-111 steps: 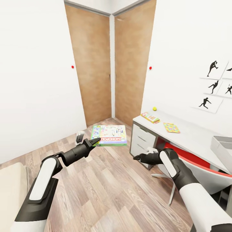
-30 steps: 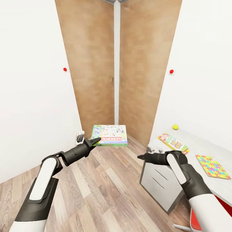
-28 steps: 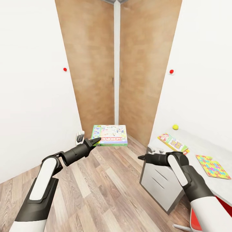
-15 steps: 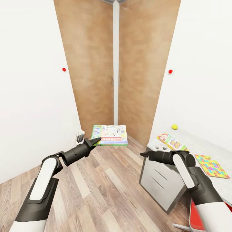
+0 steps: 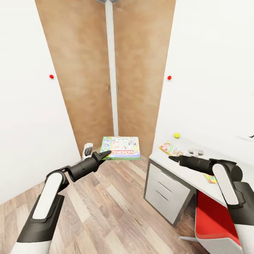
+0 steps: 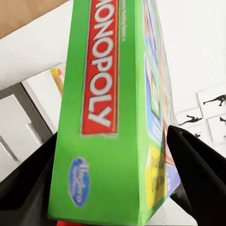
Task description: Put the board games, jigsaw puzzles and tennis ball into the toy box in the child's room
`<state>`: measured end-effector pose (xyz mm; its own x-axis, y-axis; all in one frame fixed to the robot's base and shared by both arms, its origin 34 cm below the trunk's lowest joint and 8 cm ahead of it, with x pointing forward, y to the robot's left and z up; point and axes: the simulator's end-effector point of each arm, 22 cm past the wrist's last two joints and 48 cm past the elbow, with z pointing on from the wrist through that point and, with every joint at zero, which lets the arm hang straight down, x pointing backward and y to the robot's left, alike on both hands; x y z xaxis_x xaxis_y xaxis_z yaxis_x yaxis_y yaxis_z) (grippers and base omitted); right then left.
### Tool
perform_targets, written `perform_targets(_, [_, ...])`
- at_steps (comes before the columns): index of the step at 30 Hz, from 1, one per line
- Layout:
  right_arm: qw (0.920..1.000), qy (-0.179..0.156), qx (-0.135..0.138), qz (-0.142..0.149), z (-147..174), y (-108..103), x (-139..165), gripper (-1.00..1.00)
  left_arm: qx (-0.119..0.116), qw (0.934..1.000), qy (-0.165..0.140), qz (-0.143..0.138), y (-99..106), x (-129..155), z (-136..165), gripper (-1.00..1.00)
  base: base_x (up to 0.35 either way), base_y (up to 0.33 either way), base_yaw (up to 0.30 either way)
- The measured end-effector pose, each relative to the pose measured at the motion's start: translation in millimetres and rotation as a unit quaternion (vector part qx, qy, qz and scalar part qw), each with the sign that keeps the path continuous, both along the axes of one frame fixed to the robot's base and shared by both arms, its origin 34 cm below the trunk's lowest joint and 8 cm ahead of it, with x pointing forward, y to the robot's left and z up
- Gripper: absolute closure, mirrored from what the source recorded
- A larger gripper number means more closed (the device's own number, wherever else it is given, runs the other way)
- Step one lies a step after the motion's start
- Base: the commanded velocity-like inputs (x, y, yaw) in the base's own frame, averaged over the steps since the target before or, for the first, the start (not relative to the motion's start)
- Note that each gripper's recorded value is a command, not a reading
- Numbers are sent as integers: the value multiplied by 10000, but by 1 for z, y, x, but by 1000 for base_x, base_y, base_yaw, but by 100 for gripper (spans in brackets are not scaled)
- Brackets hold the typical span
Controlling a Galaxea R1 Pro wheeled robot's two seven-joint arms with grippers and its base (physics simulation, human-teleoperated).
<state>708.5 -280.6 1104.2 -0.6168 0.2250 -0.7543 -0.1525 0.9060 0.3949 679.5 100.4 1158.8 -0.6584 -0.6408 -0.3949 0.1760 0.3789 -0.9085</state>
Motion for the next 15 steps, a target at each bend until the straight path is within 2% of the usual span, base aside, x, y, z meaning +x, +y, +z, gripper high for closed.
perform_targets(2, [9998, -78, 155, 128, 8, -3, -5, -100, -9, 10000, -19, -35, -3, -1, 1, 100, 0, 0, -281])
perform_targets(3, [9979, -201, 458, 414, 25, -6, -15, -100, -80, 9999, -92, -108, -7, -3, 6, 100, 0, 0, -283])
perform_targets(4, [9972, -227, 520, 480, 29, -8, -18, -100, -133, 9997, -129, -138, -8, -4, 9, 100, 0, 0, -283])
perform_targets(6, [9967, -245, 564, 526, 32, -10, -19, -100, -136, 9996, -165, -158, -9, -4, 10, 100, 0, 0, -283])
perform_targets(10, [9952, -295, 678, 643, 41, -14, -24, -100, -358, 9983, -366, -291, -13, -8, 22, 100, 0, 0, -283])
perform_targets(11, [9947, -309, 711, 676, 43, -14, -26, -100, -477, 9971, -469, -363, -14, -11, 28, 100, 0, 0, -283])
perform_targets(15, [9937, -330, 789, 731, 47, -14, -27, -100, -627, 9945, -674, -497, -11, -17, 37, 100, 0, 0, -283])
